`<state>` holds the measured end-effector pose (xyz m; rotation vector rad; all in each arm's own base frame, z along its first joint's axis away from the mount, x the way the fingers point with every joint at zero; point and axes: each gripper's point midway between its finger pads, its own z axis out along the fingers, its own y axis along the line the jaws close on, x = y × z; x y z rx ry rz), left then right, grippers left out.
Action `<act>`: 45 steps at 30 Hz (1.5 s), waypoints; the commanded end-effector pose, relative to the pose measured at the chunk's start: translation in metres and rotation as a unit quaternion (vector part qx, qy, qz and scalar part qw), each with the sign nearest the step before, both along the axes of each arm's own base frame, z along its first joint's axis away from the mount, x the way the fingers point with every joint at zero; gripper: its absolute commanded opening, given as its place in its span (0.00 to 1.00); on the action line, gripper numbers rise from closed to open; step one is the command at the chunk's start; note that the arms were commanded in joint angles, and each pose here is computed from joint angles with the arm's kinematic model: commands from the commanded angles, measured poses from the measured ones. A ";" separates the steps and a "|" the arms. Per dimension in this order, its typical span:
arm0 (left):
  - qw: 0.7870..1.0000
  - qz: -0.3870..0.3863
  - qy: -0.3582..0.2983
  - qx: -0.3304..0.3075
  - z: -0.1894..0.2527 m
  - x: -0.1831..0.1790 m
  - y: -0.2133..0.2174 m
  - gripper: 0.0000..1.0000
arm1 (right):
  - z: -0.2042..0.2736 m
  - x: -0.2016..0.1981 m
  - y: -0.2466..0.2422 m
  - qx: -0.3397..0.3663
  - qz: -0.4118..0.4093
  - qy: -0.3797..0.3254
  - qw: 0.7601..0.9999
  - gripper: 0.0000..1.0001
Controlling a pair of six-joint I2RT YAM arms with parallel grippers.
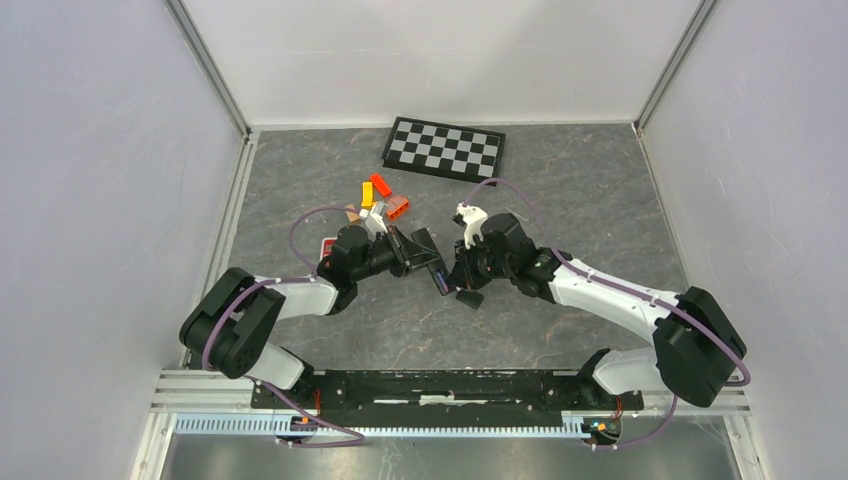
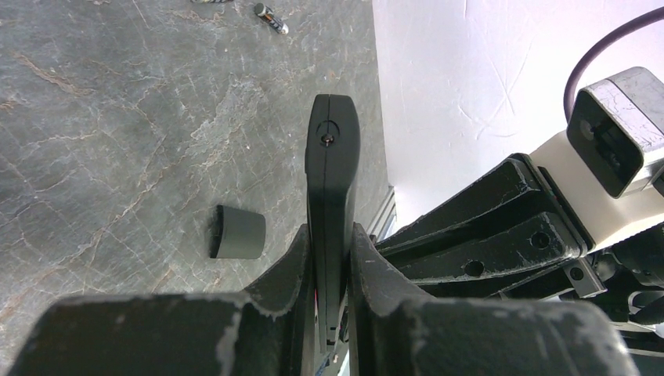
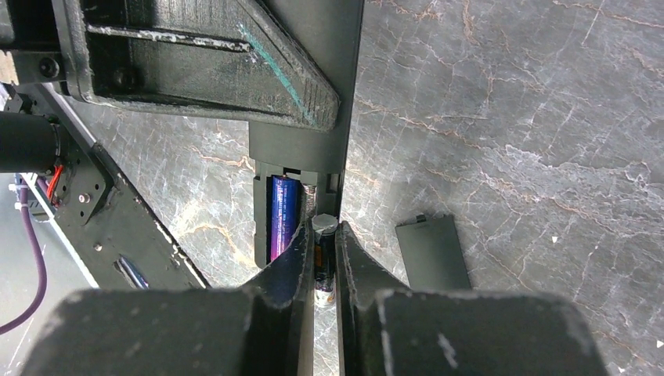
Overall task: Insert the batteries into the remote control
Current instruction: Load the battery into the remote control.
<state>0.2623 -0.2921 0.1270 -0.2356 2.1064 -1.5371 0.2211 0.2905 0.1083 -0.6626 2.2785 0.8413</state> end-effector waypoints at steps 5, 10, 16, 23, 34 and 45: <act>1.000 0.024 -0.010 -0.007 0.005 0.005 0.004 0.02 | 0.048 0.013 0.004 0.044 -0.025 -0.055 0.997 0.12; 0.999 0.042 0.000 -0.002 0.002 0.007 0.010 0.02 | 0.047 0.011 0.001 0.045 -0.031 -0.055 0.997 0.12; 0.999 0.050 0.004 0.003 0.000 0.008 0.013 0.02 | 0.046 0.011 0.000 0.051 -0.035 -0.057 0.996 0.12; 0.999 0.036 0.012 -0.029 0.009 0.007 0.005 0.02 | 0.036 0.009 0.003 0.041 -0.025 -0.042 0.998 0.14; 0.997 0.025 0.031 -0.072 0.016 0.007 -0.003 0.02 | 0.033 0.008 0.010 0.033 -0.013 -0.039 0.999 0.20; 0.995 0.022 0.038 -0.088 0.020 0.008 -0.005 0.02 | 0.022 0.005 0.011 0.023 -0.013 -0.027 0.999 0.24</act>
